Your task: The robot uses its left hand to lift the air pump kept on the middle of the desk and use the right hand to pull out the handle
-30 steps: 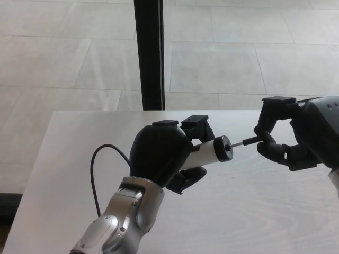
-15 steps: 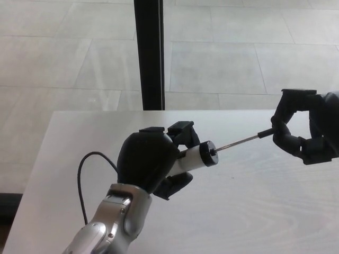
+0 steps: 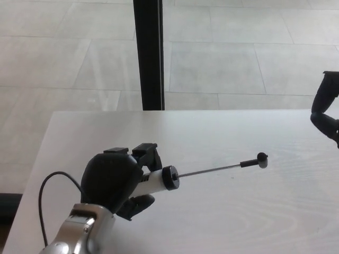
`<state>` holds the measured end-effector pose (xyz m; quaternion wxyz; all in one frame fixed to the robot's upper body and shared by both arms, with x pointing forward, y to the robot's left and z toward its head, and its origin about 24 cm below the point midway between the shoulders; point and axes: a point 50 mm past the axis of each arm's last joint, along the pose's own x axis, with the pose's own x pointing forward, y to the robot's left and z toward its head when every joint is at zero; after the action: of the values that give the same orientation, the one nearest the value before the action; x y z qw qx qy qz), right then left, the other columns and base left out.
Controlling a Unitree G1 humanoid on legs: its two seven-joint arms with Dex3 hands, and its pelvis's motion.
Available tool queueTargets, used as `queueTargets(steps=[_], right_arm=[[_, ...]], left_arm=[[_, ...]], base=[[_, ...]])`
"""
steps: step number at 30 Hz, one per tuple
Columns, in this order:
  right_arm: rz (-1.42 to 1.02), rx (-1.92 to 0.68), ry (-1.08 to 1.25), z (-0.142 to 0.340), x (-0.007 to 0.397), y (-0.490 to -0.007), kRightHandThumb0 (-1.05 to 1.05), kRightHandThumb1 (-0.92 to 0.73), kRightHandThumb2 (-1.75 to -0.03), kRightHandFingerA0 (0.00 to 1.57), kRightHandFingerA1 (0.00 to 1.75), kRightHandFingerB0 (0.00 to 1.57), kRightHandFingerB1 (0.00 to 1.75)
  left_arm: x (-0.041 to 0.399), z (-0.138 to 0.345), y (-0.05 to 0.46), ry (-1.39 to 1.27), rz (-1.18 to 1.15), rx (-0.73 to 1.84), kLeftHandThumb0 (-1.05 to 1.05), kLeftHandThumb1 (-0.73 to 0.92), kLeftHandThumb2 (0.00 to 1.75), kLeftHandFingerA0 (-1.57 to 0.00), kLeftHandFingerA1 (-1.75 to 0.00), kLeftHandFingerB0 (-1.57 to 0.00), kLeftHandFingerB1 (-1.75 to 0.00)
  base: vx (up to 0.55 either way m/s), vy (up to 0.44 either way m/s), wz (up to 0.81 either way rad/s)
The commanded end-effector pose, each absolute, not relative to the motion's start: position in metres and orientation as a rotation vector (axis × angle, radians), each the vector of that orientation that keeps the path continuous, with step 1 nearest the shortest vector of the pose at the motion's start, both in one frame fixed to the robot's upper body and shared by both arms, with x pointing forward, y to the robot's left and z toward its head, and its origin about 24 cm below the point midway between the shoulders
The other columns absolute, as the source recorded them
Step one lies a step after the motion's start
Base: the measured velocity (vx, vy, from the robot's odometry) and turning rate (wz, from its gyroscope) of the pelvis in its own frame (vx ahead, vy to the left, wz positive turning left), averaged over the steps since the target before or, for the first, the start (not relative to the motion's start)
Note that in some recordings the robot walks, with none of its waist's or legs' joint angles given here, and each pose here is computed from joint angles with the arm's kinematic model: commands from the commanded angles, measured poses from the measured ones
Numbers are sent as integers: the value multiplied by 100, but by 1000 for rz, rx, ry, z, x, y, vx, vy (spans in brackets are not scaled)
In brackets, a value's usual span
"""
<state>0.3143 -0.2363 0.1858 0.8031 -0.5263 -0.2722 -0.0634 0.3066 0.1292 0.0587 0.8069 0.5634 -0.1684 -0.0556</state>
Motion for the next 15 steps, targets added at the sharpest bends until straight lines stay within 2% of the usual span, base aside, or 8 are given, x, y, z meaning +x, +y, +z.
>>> queueTargets(steps=[1, 4, 5, 6, 9, 10, 14, 15], right_arm=[[-141, -1080, -579, 189, 313, -243, -17, -44, -126, 92, 175, 79, 152], [-129, -1059, -584, 187, 313, -240, -15, -50, -118, 90, 175, 76, 141], [-96, -1060, -561, 186, 313, -240, -22, -69, -75, 92, 164, 59, 72], [-73, -1062, -533, 185, 313, -239, -33, -74, -63, 81, 135, 44, 53], [-44, -1116, -444, 183, 314, -242, -33, -51, -99, 54, 72, 0, 47], [-47, -1134, -432, 183, 315, -243, -47, -72, -62, 49, 60, 9, 29], [-78, -1134, -418, 185, 316, -245, -54, -72, -62, 34, 63, 7, 30], [-100, -1116, -411, 185, 317, -247, -58, -57, -88, 30, 64, 4, 43]], left_arm=[[305, 59, 135, -359, -125, 1192, -17, 63, 97, -82, -175, -66, -160], [305, 60, 134, -364, -124, 1193, -17, 61, 99, -83, -175, -66, -163], [306, 60, 133, -361, -125, 1184, -18, 63, 98, -82, -175, -65, -162], [306, 60, 133, -359, -127, 1179, -20, 64, 98, -81, -175, -66, -160], [307, 62, 128, -353, -134, 1179, -22, 64, 100, -83, -175, -69, -159], [307, 62, 127, -355, -134, 1177, -22, 63, 102, -83, -175, -68, -160], [308, 63, 122, -362, -154, 1187, -23, 63, 101, -83, -175, -68, -160], [308, 63, 118, -365, -186, 1204, -24, 63, 100, -85, -175, -70, -158]], base=[[0, 0, 0], [0, 0, 0], [0, 0, 0], [0, 0, 0], [0, 0, 0], [0, 0, 0], [0, 0, 0], [0, 0, 0]])
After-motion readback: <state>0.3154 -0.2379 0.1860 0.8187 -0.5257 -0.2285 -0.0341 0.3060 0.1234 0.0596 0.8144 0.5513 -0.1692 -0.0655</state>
